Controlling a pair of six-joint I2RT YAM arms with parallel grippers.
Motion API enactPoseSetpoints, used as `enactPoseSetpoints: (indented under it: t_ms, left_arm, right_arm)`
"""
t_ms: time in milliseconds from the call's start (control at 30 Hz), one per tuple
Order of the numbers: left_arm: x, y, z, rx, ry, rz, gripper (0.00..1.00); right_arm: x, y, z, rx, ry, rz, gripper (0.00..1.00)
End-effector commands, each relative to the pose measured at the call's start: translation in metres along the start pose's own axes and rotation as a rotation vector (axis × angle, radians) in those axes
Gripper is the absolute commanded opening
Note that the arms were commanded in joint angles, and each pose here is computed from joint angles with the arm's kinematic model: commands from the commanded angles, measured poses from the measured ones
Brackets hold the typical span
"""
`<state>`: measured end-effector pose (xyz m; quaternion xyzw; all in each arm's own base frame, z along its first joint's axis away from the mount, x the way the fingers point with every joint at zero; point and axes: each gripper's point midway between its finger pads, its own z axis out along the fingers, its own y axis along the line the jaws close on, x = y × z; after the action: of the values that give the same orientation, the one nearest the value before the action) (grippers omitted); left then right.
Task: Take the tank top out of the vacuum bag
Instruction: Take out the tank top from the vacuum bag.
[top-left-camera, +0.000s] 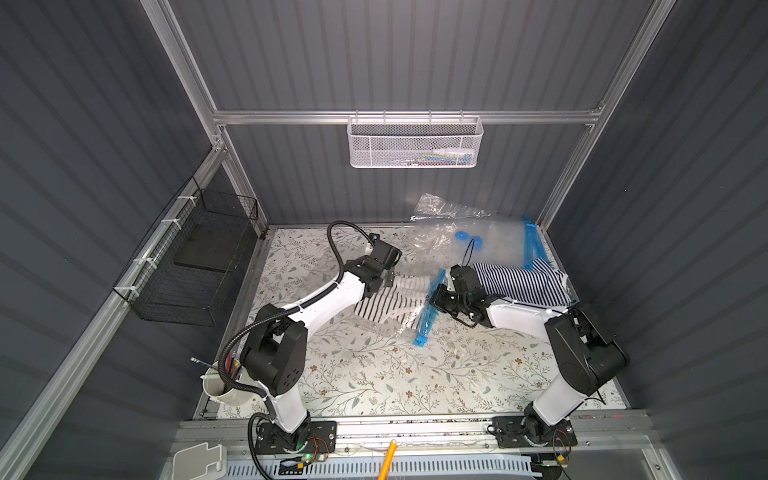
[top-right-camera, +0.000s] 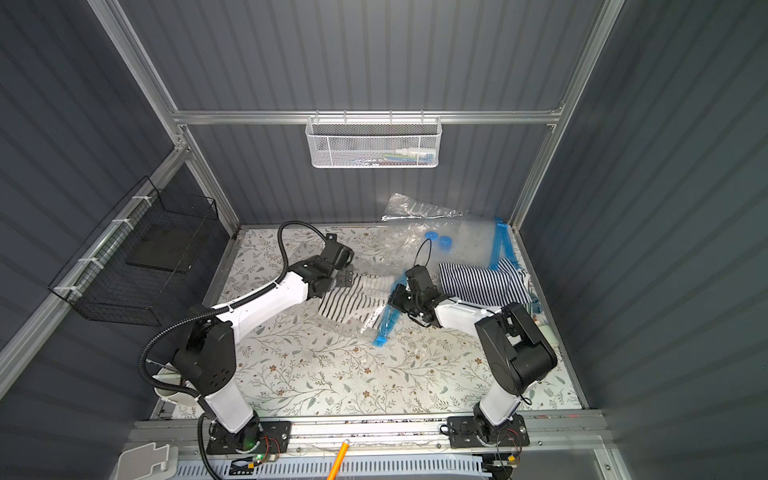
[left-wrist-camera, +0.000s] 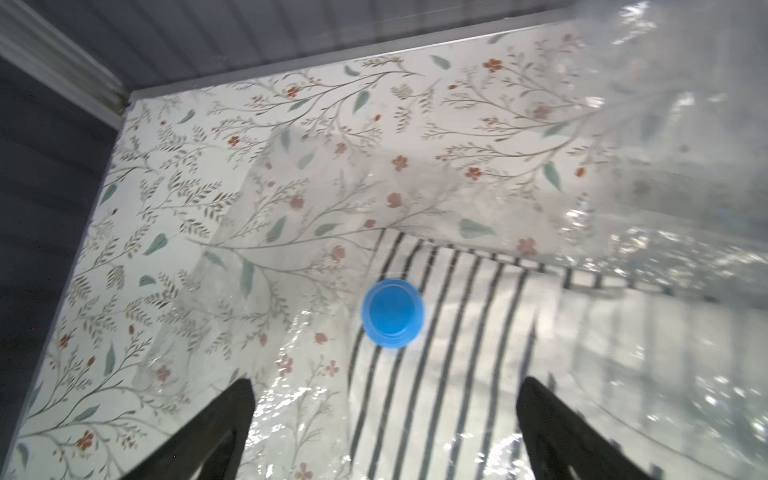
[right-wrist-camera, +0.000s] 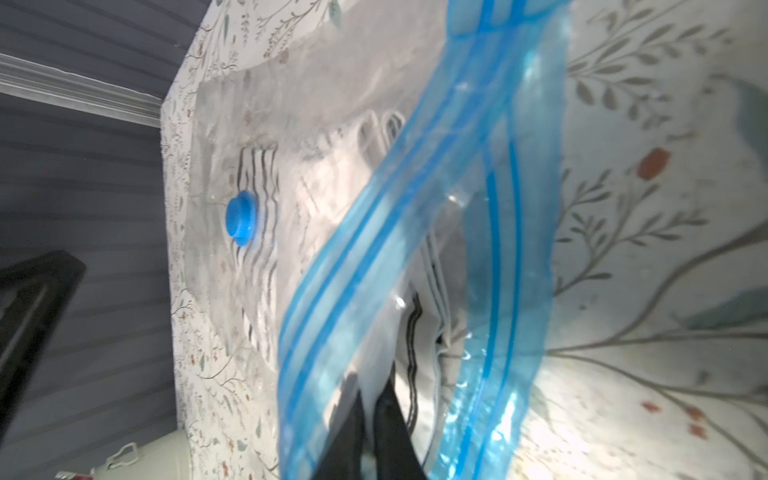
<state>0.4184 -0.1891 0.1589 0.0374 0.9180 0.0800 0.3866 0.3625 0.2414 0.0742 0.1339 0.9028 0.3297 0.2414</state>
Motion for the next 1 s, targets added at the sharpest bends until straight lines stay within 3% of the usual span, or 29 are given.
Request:
enactPoseSetpoints:
  t_ms: [0,333,700,967]
  left_arm:
    - [0.027,0.019,0.023,-0.089,0.102,-0.012,1.0]
    - [0.072,0.043,0.088,-0.158,0.271,-0.08,1.0]
    - [0.085,0.06,0.131,-0.221,0.346,-0.134,1.0]
    - [0.094,0.069,0.143,-0.253,0.369,-0.151,1.0]
  right_arm:
    - [0.001,-0.019,-0.008,0.082,-0.015,-0.023,0.0]
    - [-0.006,-0.03,-0.026,0.129,-0.05,-0.028,0.0]
    - [-0.005,-0.053,-0.035,0.166,-0.053,-0.002,0.0]
    - [-0.012,-0.057,-0.057,0.195,-0.101,-0.017,0.0]
